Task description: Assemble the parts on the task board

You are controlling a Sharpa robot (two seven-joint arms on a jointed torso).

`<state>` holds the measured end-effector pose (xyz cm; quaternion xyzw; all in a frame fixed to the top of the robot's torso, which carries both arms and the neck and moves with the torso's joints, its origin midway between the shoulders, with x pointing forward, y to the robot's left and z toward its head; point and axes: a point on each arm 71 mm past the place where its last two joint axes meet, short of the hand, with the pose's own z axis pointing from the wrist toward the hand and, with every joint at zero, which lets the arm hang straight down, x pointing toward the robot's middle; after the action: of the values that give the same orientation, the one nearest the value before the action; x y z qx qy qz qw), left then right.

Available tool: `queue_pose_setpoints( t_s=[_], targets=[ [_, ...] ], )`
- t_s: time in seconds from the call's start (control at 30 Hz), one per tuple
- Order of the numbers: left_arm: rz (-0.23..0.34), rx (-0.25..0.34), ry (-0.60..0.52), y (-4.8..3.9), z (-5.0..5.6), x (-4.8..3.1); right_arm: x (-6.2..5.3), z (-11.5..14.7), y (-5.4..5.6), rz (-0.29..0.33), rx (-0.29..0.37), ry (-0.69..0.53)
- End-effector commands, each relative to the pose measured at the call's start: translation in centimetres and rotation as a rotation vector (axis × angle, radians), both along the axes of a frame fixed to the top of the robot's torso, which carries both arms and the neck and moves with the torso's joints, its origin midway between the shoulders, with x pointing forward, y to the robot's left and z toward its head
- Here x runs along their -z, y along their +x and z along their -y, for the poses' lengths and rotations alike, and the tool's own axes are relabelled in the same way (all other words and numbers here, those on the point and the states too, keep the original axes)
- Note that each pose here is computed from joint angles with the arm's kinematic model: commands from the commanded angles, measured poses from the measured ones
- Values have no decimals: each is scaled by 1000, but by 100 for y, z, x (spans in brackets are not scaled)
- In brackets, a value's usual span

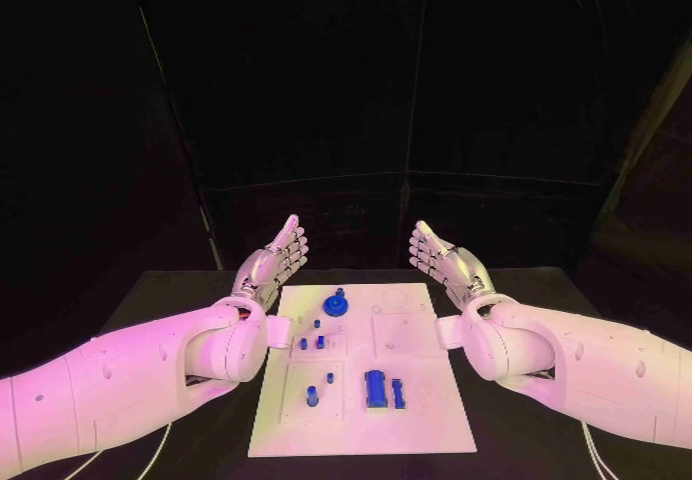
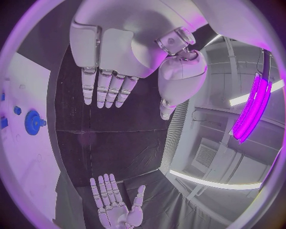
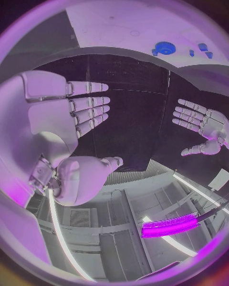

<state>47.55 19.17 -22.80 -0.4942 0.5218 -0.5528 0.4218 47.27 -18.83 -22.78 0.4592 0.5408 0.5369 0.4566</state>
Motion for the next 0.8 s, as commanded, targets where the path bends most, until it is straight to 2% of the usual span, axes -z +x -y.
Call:
queue_pose_setpoints(
  t_s=[0.03, 0.23, 0.8],
  targets=[
    [41, -122, 89, -74, -32, -34, -33, 52, -72, 9, 137, 7],
    [41, -142, 93, -138, -7, -38, -36, 41, -109, 5, 145, 11],
    [41, -142, 93, -138, -7, -38, -36, 41, -109, 5, 145, 11]
  ],
)
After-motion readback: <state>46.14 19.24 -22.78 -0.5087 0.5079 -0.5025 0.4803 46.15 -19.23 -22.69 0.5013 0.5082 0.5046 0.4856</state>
